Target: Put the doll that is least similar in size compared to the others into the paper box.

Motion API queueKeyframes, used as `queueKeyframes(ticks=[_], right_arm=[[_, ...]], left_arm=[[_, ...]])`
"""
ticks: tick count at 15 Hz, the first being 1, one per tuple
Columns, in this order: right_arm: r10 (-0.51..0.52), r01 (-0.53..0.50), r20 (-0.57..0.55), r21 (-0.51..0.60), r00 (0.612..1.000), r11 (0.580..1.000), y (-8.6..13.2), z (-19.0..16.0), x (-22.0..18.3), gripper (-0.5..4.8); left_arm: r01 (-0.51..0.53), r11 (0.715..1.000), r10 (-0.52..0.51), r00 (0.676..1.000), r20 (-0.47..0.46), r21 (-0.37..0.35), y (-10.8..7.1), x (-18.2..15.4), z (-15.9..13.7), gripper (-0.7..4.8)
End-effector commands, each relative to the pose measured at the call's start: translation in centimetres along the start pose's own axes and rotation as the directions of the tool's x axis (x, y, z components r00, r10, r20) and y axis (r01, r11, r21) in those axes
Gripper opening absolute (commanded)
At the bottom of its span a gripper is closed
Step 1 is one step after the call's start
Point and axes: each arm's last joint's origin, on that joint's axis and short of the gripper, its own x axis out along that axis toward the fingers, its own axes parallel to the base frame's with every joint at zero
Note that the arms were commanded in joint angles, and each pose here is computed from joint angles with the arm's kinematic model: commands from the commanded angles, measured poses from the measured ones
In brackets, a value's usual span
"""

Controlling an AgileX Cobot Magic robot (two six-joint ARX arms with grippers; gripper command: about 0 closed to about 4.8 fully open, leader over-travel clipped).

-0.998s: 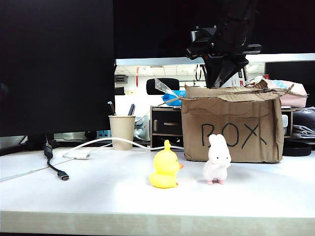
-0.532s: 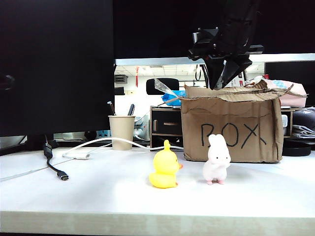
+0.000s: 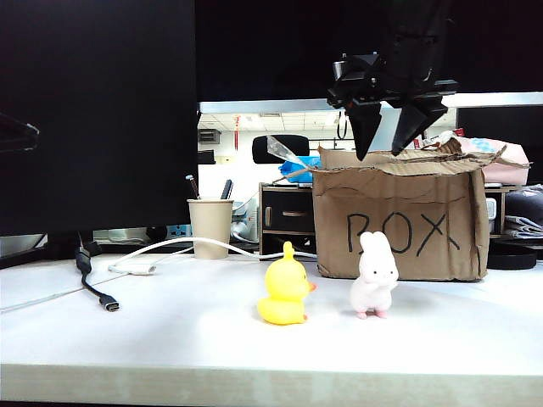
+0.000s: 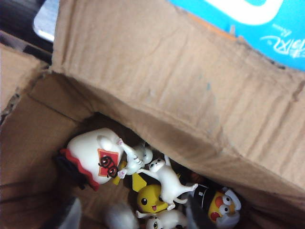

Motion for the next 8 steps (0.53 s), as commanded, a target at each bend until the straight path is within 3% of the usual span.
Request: queueKeyframes(ticks=[1,4,8], right_arm=[[0.03,-0.03,0.02,0.0,0.999,1.0,0.0,0.2,-0.9,0.17],[0.029,-0.03,0.085,0.009,0.996,1.0,-0.5,0.6,-4.0,-0.06],[0.093,-0.097,0.199,0.01,0.976,0.995,-1.9,-0.7,-13.7,-0.06]], left_arm=[[-0.131,0.991,0.131,0.991,-0.004,-0.008,1.3,-0.2,-0.1,-0.05],[-0.316,0.949,0.315,0.949,-0.019,-0.017,3.1,-0.7,-0.2,-0.05],[-0.488,0.873,0.487,0.873,-0.035,-0.023,4.7,-1.6,-0.4,-0.05]])
